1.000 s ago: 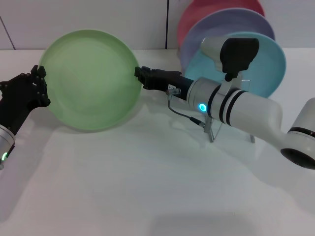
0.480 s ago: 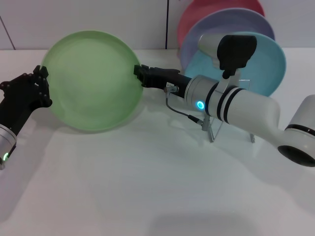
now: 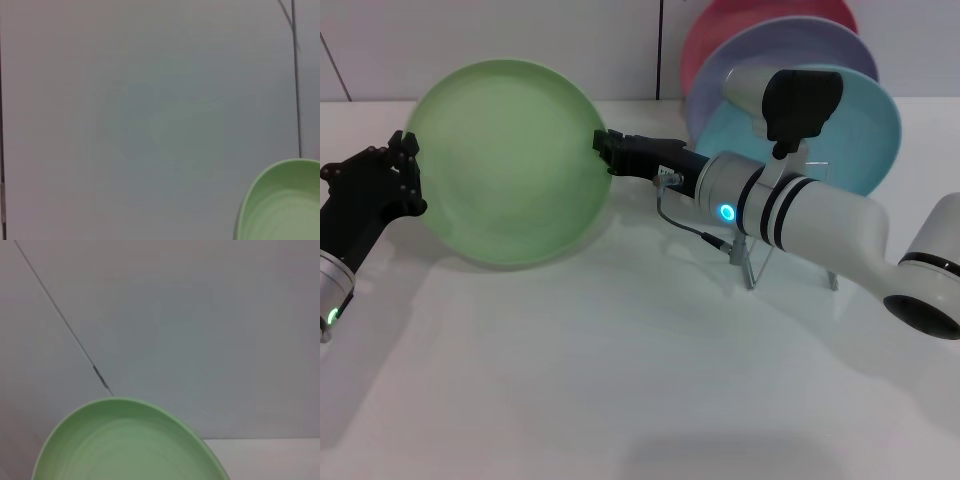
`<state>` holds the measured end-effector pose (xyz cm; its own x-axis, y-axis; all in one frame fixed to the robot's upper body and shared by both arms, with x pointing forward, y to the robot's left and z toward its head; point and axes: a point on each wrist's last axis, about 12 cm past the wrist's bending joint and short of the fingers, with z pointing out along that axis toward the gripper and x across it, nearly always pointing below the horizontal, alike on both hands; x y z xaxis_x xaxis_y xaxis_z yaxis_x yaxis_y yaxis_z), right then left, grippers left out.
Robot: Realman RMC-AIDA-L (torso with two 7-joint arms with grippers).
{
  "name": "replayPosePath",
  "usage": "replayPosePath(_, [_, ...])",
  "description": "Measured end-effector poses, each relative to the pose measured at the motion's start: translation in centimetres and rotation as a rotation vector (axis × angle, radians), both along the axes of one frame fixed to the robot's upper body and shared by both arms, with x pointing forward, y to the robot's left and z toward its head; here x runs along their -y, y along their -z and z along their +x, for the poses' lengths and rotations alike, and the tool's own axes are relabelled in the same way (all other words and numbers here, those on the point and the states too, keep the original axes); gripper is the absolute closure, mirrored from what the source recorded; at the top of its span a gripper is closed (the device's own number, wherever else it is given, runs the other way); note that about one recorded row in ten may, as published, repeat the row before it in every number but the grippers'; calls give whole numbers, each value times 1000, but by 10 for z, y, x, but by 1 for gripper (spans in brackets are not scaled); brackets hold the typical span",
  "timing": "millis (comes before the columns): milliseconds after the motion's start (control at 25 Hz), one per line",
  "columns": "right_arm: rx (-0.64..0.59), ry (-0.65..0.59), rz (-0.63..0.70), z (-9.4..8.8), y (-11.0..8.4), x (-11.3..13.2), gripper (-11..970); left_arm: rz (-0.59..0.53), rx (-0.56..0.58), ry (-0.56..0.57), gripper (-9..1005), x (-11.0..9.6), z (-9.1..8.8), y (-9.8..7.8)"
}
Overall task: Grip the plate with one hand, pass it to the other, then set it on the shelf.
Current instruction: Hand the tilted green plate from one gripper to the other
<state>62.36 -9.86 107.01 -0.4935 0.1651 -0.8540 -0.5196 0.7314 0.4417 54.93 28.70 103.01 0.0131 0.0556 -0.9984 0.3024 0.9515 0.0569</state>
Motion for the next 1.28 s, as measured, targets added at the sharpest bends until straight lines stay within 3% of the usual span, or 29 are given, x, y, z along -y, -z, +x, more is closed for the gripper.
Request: replayPosePath(1280, [-7, 5, -2, -1, 3, 2, 876, -5, 3, 16, 959, 0, -3, 1])
